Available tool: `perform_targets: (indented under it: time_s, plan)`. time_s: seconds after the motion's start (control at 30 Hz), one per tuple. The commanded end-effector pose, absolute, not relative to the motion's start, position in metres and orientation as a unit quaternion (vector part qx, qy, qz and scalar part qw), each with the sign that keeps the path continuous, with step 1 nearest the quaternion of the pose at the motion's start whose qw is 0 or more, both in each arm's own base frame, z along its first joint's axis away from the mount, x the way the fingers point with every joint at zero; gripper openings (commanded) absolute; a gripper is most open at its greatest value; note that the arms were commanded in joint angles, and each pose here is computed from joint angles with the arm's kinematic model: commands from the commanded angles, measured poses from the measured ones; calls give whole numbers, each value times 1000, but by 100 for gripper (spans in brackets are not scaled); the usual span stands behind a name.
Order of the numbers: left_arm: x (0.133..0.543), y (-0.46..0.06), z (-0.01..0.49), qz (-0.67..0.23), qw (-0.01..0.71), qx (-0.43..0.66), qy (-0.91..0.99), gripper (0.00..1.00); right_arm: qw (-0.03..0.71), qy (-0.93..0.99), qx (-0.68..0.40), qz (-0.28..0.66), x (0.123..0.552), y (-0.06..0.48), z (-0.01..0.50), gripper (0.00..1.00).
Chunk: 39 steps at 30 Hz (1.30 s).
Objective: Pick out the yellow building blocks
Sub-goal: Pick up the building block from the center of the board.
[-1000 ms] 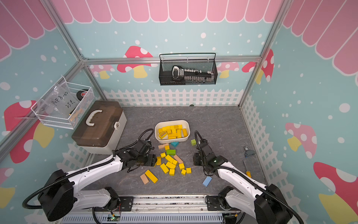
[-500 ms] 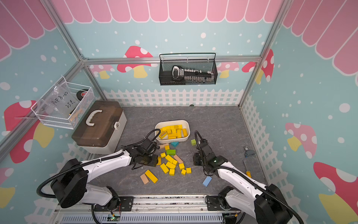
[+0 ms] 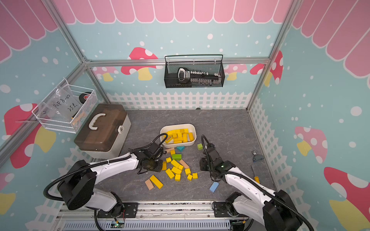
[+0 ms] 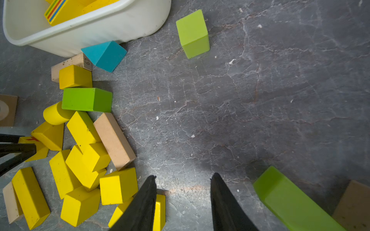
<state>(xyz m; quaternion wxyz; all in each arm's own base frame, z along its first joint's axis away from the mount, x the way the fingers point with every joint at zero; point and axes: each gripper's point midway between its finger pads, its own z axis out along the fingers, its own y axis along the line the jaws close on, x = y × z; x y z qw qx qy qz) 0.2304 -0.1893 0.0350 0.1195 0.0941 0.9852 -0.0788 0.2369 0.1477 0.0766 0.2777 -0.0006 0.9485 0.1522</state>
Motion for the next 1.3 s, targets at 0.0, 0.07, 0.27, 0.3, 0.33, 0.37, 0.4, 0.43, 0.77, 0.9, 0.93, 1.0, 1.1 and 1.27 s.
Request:
perform_targets:
  time_s: [0.0,0.07,0.27,0.3,0.33,0.37,0.4,0.43,0.77,0.9,0.93,1.0,1.1,1.27]
  plan:
    - [232,-193,38,-78,118,97,985,35,285,946,10,152,237,144,77,44]
    - [232,-193,37,-78,116,98,985,32,286,946,10,154,237,145,78,45]
    - [234,-191,36,-70,117,96,986,31,298,941,11,162,236,143,82,45]
    - [234,-190,36,-70,116,95,986,31,299,940,11,163,236,143,82,45]
    - [234,-190,36,-70,116,94,986,31,299,940,10,164,236,143,82,45]
    - [234,-189,36,-70,116,92,987,30,299,940,9,165,236,144,82,45]
    - [233,-190,37,-73,116,91,986,30,298,940,8,165,236,144,82,45]
    - [231,-190,37,-76,115,90,986,30,297,940,6,165,236,144,81,45]
    - [230,-188,92,-104,154,75,980,31,307,936,1,171,239,143,88,46]
    - [236,-194,131,-127,185,74,972,32,304,937,3,173,238,141,87,46]
    - [238,-196,139,-133,190,76,970,32,304,937,5,173,237,140,86,46]
    - [243,-202,157,-149,202,82,965,32,307,935,9,175,236,138,87,46]
    - [255,-211,179,-174,217,88,956,33,307,936,17,174,235,135,86,51]
    - [297,-223,200,-206,219,93,949,32,299,939,27,171,238,132,83,50]
